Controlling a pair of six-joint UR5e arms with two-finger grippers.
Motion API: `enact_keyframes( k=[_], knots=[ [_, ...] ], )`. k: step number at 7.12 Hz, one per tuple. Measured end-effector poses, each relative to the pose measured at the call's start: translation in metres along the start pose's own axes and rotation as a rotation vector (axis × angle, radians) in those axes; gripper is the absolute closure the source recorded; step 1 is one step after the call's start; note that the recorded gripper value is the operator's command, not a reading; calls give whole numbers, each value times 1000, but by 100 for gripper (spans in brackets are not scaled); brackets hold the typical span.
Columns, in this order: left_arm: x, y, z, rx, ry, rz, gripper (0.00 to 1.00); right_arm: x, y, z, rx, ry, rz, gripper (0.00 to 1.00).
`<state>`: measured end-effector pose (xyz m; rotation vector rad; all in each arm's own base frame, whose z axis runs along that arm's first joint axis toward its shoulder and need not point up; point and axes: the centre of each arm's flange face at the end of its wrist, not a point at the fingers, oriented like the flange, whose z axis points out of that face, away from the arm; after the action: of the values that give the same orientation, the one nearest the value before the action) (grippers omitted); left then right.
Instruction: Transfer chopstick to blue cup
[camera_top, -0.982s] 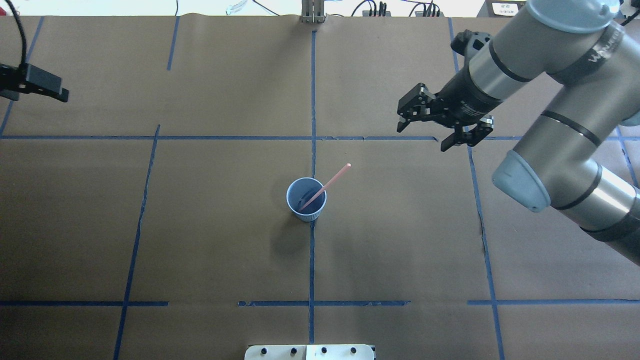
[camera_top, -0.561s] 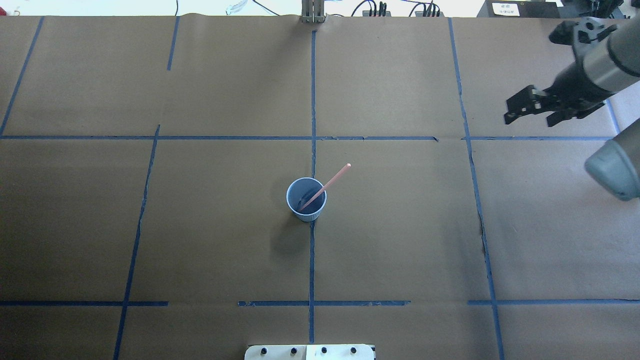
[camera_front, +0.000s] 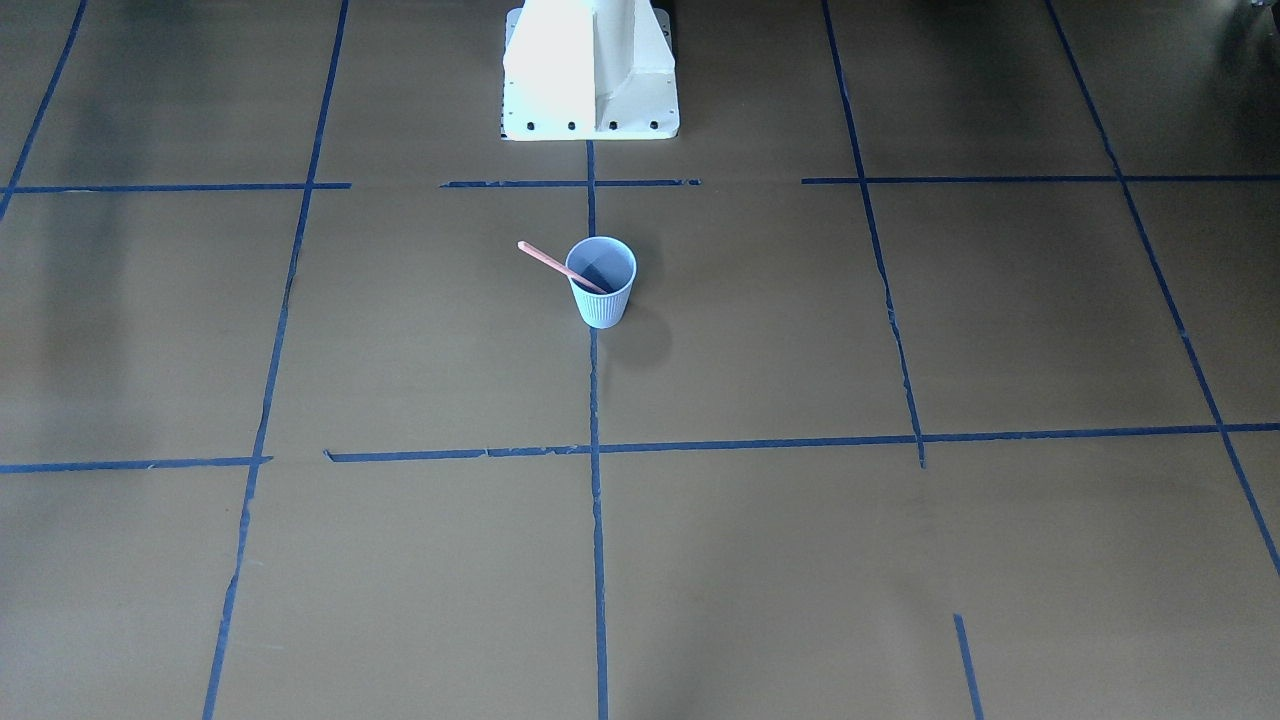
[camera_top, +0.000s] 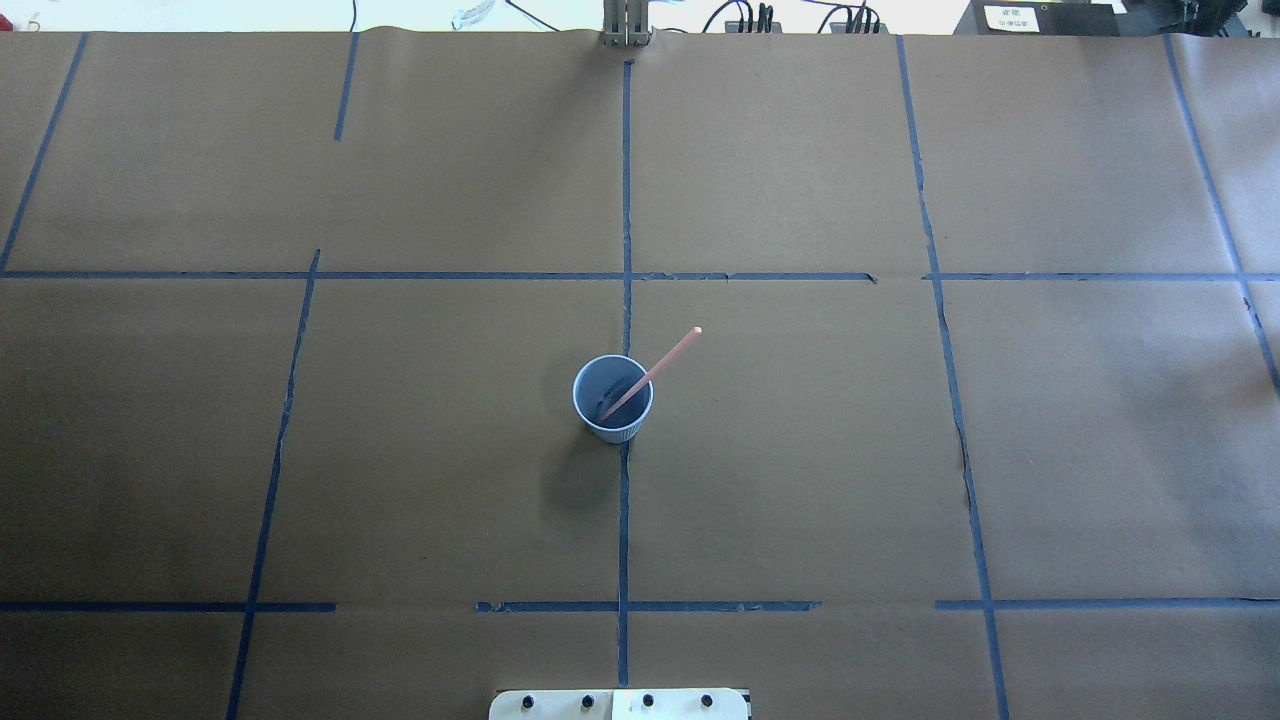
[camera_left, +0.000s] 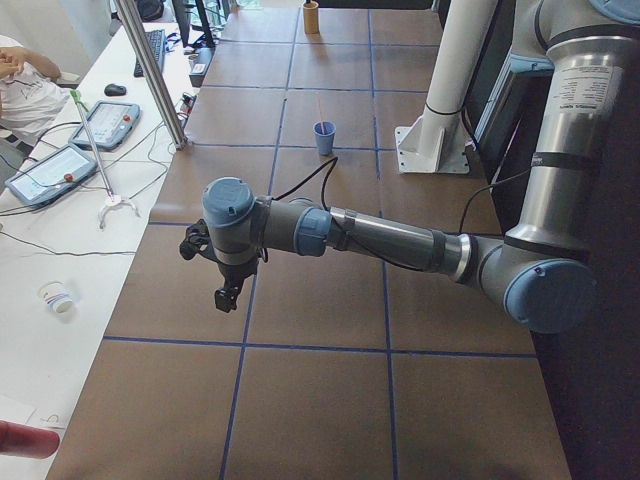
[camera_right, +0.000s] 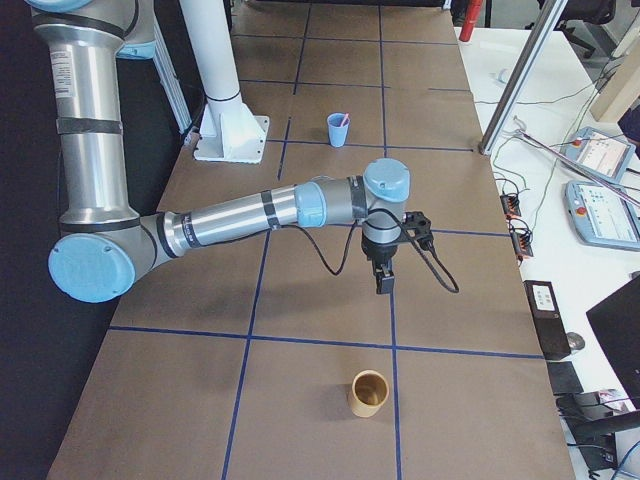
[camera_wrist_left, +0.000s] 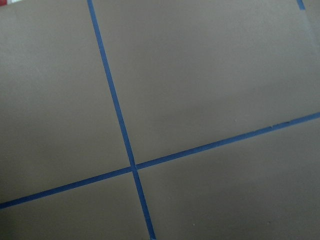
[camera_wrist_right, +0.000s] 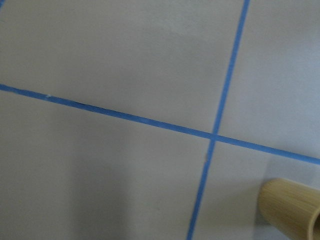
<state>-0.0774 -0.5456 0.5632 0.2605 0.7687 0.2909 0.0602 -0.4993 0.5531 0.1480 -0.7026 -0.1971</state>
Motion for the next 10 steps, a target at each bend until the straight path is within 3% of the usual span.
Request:
enact_keyframes(
  k=[2,3,6,10],
  knots=[
    [-20,18,14,-35,1,22,0,71,37,-13,31,-87,59,0],
    [-23,29,20,-45,12,13,0,84,51,-11,31,-95,79,0],
    [-15,41,18,-62,15,-8,0,85,80,-8,19,-71,94,0],
    [-6,53,16,-56,22,-5,0,80,84,-7,11,-59,96,0]
  ],
)
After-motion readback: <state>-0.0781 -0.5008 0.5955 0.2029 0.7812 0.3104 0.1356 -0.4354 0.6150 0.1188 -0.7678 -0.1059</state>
